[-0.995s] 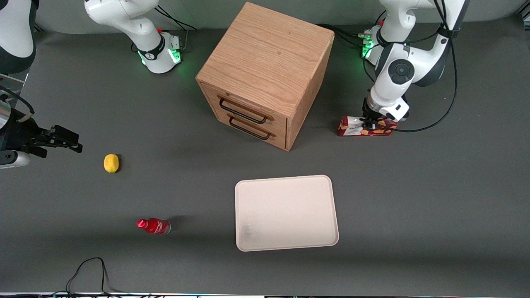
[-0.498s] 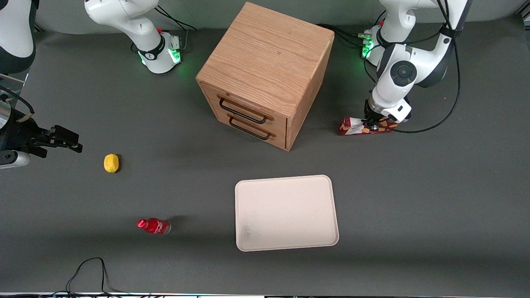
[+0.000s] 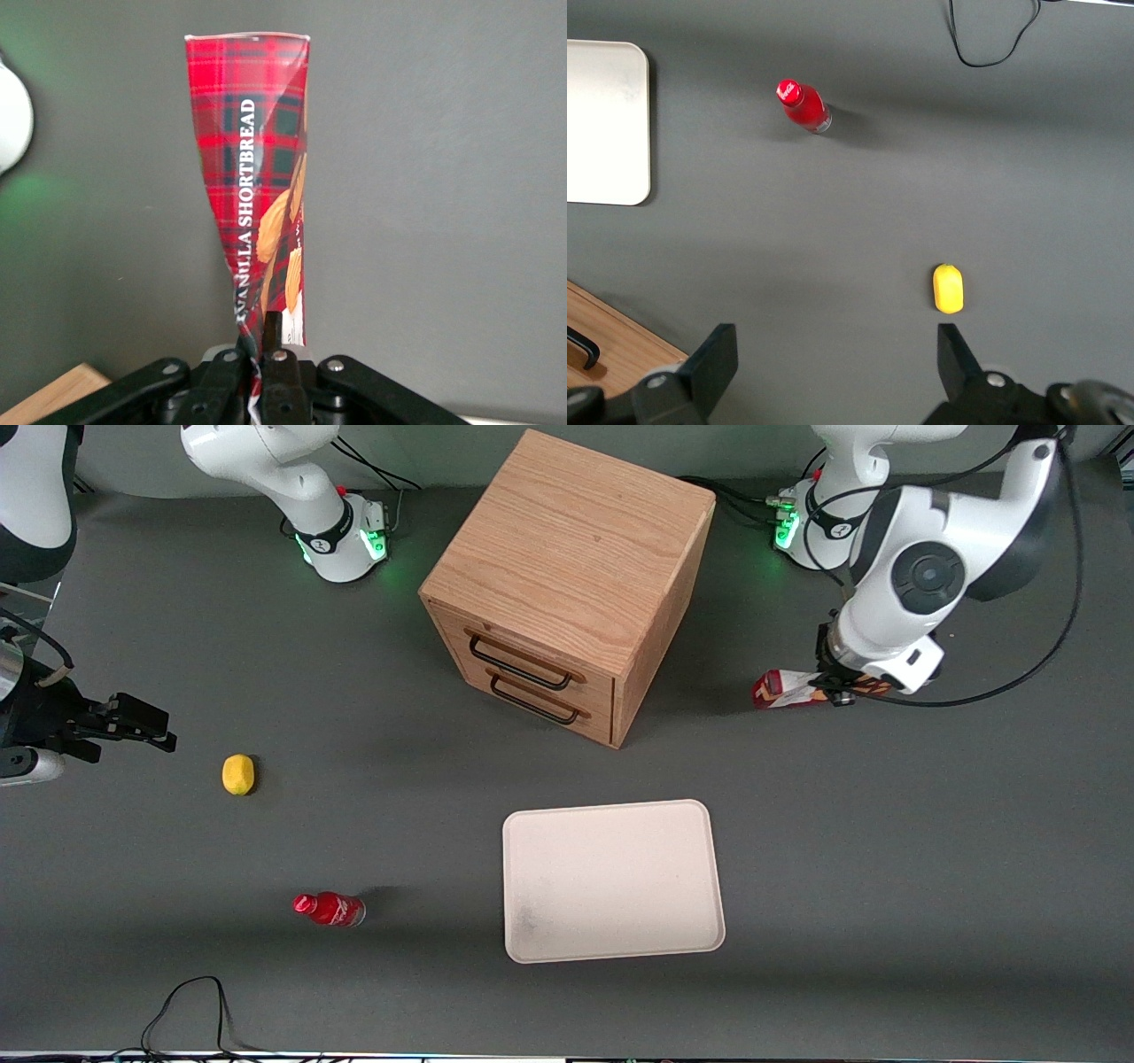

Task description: Place red cookie box on tray

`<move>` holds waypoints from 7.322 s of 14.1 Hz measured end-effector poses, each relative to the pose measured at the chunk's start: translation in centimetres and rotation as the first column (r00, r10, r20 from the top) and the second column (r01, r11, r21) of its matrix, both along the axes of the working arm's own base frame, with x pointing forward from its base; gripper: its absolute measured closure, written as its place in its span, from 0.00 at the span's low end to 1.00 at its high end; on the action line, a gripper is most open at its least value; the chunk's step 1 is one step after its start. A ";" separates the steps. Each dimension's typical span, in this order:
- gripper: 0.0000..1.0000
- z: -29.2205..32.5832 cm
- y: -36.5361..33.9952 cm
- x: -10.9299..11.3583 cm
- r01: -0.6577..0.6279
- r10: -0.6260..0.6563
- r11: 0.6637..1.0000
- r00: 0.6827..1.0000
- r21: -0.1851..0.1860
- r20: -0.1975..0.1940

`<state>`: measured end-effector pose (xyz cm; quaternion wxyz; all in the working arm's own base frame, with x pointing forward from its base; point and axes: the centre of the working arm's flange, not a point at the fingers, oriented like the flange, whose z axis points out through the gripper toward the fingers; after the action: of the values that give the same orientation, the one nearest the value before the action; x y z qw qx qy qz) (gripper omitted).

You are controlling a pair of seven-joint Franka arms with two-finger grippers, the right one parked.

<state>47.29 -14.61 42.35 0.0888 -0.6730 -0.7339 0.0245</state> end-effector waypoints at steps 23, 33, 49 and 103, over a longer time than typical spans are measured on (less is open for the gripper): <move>0.96 16.7 -3.7 14.7 0.661 -0.639 0.742 0.747 -0.111 0.180; 0.96 12.3 -14.3 18.3 0.992 -0.967 0.114 0.123 -0.051 0.223; 0.96 -1.5 -18.1 22.2 0.989 -0.976 -0.134 -0.121 -0.063 0.181; 0.00 19.8 11.1 8.1 0.995 -0.992 -0.095 -0.096 0.020 0.086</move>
<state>55.42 -3.53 62.19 0.0343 -0.9979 0.0020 -0.0554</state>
